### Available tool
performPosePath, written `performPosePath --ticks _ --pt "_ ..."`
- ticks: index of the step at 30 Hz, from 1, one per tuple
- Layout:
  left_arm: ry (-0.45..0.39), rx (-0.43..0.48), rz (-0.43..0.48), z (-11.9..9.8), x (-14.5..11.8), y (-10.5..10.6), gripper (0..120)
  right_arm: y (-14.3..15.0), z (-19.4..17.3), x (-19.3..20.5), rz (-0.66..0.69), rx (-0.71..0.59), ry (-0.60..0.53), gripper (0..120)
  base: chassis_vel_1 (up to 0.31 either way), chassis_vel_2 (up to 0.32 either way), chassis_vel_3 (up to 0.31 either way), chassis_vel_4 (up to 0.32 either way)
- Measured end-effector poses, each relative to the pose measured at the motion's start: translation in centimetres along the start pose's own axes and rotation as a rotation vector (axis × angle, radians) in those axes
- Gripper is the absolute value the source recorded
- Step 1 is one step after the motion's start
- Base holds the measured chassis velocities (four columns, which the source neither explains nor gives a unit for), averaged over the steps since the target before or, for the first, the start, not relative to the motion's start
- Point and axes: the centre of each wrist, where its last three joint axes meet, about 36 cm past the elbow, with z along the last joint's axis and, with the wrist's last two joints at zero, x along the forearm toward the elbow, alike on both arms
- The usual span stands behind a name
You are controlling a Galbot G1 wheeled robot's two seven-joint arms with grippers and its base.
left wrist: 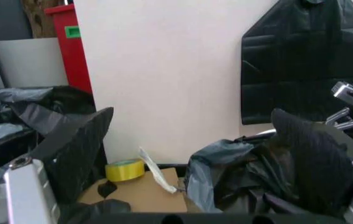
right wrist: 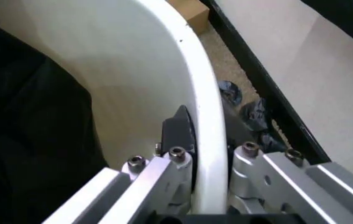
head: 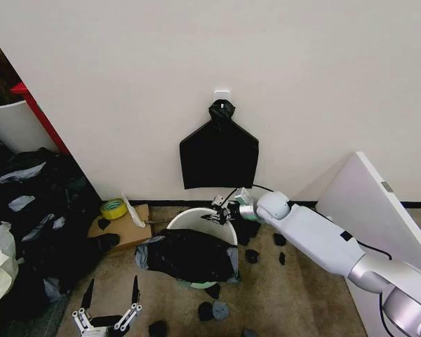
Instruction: Place the garbage bag over the trash bin.
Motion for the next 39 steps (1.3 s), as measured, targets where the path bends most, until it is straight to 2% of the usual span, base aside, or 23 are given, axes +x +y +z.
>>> performPosePath --ticks 7,11,14,16,20,21,27,32,39 --pt "0.000 0.007 -0.005 0.0 -0.2 -0.1 100 0.6 0.6 0.1 0.024 -0.022 -0.017 2 0.000 0.000 0.000 0.000" --pt "-0.001 0.010 -0.007 -0.1 -0.3 -0.1 100 1.3 1.1 0.7 0.069 -0.081 -0.040 2 0.000 0.000 0.000 0.000" --pt "0.001 0.015 -0.008 -0.1 -0.5 -0.2 100 2.1 1.2 1.6 0.110 -0.153 -0.045 1 0.000 0.000 0.000 0.000" --pt "0.001 0.022 -0.007 -0.2 -0.8 -0.2 100 3.0 1.2 2.7 0.153 -0.263 -0.029 1 0.000 0.000 0.000 0.000" --pt "0.001 0.033 0.000 -0.4 -1.4 -0.4 100 4.2 1.5 4.4 0.205 -0.389 -0.047 1 0.000 0.000 0.000 0.000" --pt "0.001 0.033 0.000 -0.4 -1.4 -0.4 100 4.2 1.5 4.4 0.205 -0.389 -0.047 1 0.000 0.000 0.000 0.000" --pt "-0.005 0.043 0.004 -0.5 -2.2 -0.3 100 7.1 1.3 6.9 0.346 -0.560 -0.115 1 0.000 0.000 0.000 0.000" --pt "-0.010 0.048 0.009 -0.5 -2.6 -0.2 100 9.6 2.4 8.2 0.415 -0.641 -0.117 1 0.000 0.000 0.000 0.000" --pt "-0.019 0.058 0.020 -0.8 -3.3 -0.4 100 13.4 3.5 10.4 0.484 -0.712 -0.188 1 0.000 0.000 0.000 0.000"
